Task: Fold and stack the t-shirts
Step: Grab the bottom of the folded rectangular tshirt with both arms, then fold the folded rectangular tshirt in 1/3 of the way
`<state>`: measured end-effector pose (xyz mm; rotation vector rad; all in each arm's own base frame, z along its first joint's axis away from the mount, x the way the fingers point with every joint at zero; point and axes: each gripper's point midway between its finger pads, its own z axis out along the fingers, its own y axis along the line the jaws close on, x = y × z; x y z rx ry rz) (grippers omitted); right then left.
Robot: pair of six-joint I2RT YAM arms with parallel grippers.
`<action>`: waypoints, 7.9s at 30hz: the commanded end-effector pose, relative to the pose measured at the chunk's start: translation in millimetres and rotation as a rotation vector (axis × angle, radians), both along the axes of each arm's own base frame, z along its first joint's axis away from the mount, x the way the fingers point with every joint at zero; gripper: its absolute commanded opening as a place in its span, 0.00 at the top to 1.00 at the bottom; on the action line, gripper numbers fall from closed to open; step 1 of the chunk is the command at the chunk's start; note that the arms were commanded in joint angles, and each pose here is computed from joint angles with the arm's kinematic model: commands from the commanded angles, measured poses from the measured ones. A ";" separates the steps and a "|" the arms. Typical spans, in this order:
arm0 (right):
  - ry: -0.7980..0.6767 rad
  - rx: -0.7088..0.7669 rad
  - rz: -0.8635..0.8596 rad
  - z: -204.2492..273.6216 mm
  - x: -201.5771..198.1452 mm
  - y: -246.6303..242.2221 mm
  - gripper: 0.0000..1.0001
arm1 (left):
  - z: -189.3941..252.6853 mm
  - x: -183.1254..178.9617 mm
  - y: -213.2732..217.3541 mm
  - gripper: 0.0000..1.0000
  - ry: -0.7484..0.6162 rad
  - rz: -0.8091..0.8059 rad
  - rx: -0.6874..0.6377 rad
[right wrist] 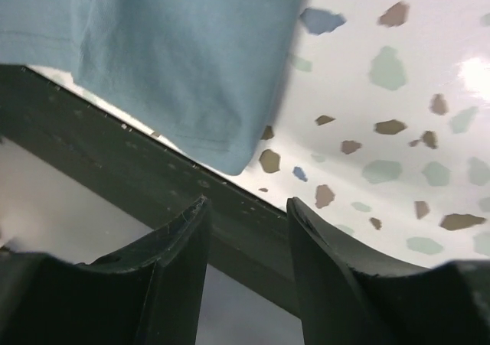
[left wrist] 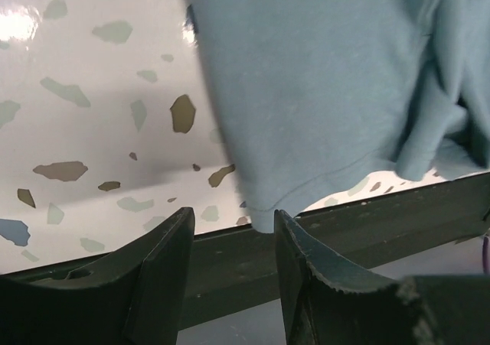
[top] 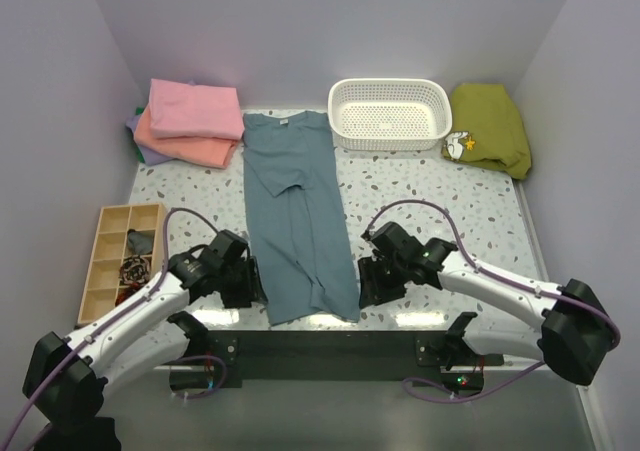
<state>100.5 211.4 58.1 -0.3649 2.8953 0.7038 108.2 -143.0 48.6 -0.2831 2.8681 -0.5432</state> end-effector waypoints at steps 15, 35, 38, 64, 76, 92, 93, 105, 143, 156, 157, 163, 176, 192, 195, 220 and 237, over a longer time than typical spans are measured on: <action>-0.065 -0.012 -0.031 -9.4 33.5 21.7 0.51 | -20.3 -8.7 -41.6 0.57 0.036 0.015 -0.150; 0.057 -0.027 -0.041 -37.5 7.1 11.8 0.50 | -10.0 -39.2 -14.1 1.00 0.067 -0.068 0.019; 0.056 -0.032 -0.041 -38.4 7.3 11.3 0.50 | -7.7 -44.6 -8.2 1.00 0.078 -0.077 0.033; -0.134 -0.043 -0.133 0.1 34.8 0.0 0.51 | -10.0 -37.5 -5.3 0.91 0.054 -0.076 0.068; -0.112 0.131 -0.032 2.2 40.4 55.8 0.51 | -12.8 -36.3 -12.9 0.92 0.053 -0.075 0.032; -0.032 -0.026 0.158 -37.8 -0.5 72.1 0.53 | -17.7 -36.2 -14.0 0.92 0.052 -0.072 0.024; -0.027 -0.061 0.183 -42.7 -7.5 69.9 0.53 | -17.8 -36.4 -13.8 0.92 0.053 -0.070 0.025; -0.202 -0.126 0.205 1.2 1.2 55.9 0.52 | -18.6 -37.6 -12.7 0.92 0.051 -0.063 0.018; 0.180 0.139 -0.136 -51.5 -19.3 30.2 0.75 | -22.9 -42.6 -13.5 0.92 0.057 -0.038 -0.023; -0.079 0.180 -0.136 6.3 19.1 31.4 1.00 | 3.6 -23.3 -18.2 0.99 -0.027 -0.016 -0.024; -0.086 0.172 -0.134 8.6 19.5 29.6 1.00 | 6.8 -19.7 -17.8 0.99 -0.044 -0.010 -0.021; -0.155 0.170 -0.123 27.0 32.1 31.0 1.00 | 27.2 -5.1 -17.6 0.99 -0.104 0.008 0.001; -0.262 0.143 -0.076 59.5 97.3 45.2 1.00 | 45.8 46.5 -27.2 0.95 -0.229 0.093 0.064; -0.177 0.153 -0.040 40.9 206.5 61.6 1.00 | 54.6 175.2 -7.5 0.97 -0.355 0.152 0.184; -0.166 0.177 -0.027 42.6 225.3 66.5 1.00 | 44.2 189.5 -3.1 0.99 -0.341 0.159 0.193; -0.434 -0.150 -0.195 35.4 347.8 20.7 0.60 | 43.0 271.4 63.1 0.00 -0.456 0.288 0.288; -0.189 0.214 0.078 51.2 234.4 111.1 0.57 | 50.7 228.4 -16.3 0.00 -0.441 -0.001 -0.162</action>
